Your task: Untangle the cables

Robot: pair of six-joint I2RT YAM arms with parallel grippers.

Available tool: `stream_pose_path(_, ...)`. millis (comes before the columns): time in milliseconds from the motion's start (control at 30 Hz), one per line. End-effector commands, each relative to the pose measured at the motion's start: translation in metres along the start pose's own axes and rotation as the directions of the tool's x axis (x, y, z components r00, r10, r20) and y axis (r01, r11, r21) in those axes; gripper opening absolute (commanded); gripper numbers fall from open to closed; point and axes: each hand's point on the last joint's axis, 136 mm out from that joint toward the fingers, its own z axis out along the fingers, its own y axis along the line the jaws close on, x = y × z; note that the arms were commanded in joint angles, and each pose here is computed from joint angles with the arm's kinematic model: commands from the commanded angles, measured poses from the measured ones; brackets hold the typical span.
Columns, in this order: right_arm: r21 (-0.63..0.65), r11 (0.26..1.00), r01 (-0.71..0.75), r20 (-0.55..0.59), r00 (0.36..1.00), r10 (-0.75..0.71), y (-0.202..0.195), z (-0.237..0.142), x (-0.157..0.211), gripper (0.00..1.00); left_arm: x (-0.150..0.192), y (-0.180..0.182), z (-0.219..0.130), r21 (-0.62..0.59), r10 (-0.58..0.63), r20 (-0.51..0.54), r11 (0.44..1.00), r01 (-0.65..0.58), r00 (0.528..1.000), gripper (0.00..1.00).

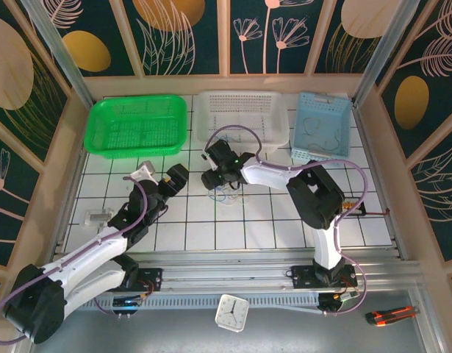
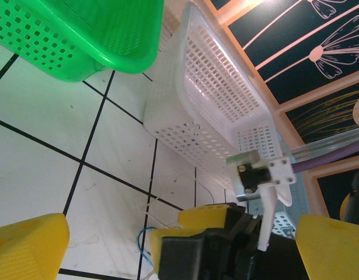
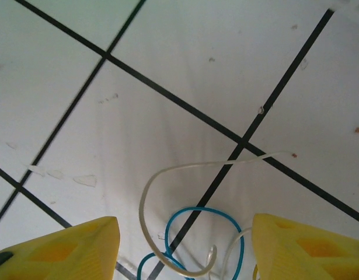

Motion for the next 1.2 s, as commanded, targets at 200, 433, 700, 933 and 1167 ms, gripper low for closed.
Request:
stream_pose_path(200, 0.063, 0.997, 0.034, -0.015, 0.999, -0.034, -0.011, 0.015, -0.012, 0.37, 0.0, 0.002, -0.001, 0.01, -0.03, 0.007, 0.999, 0.03, 1.0, 0.99)
stream_pose_path(433, 0.039, 0.999, 0.004, 0.076, 0.997, -0.007, -0.007, -0.019, -0.04, 0.0, -0.001, -0.004, -0.001, 0.031, -0.019, 0.001, 0.999, 0.019, 1.0, 0.99)
stream_pose_path(700, -0.114, 0.988, -0.101, 0.339, 0.931, 0.134, 0.0, -0.124, -0.094, 0.0, 0.003, -0.01, 0.002, 0.061, -0.001, -0.018, 0.998, 0.002, 1.0, 0.99)
stream_pose_path(933, -0.286, 0.952, -0.111, 0.532, 0.808, 0.254, 0.006, -0.211, -0.118, 0.0, 0.004, -0.02, 0.005, 0.1, 0.018, -0.03, 0.995, -0.015, 0.999, 0.99)
stream_pose_path(1167, -0.409, 0.909, -0.084, 0.609, 0.717, 0.34, 0.0, -0.259, -0.12, 0.0, 0.005, -0.034, 0.008, 0.141, 0.052, -0.051, 0.989, -0.044, 0.997, 0.99)
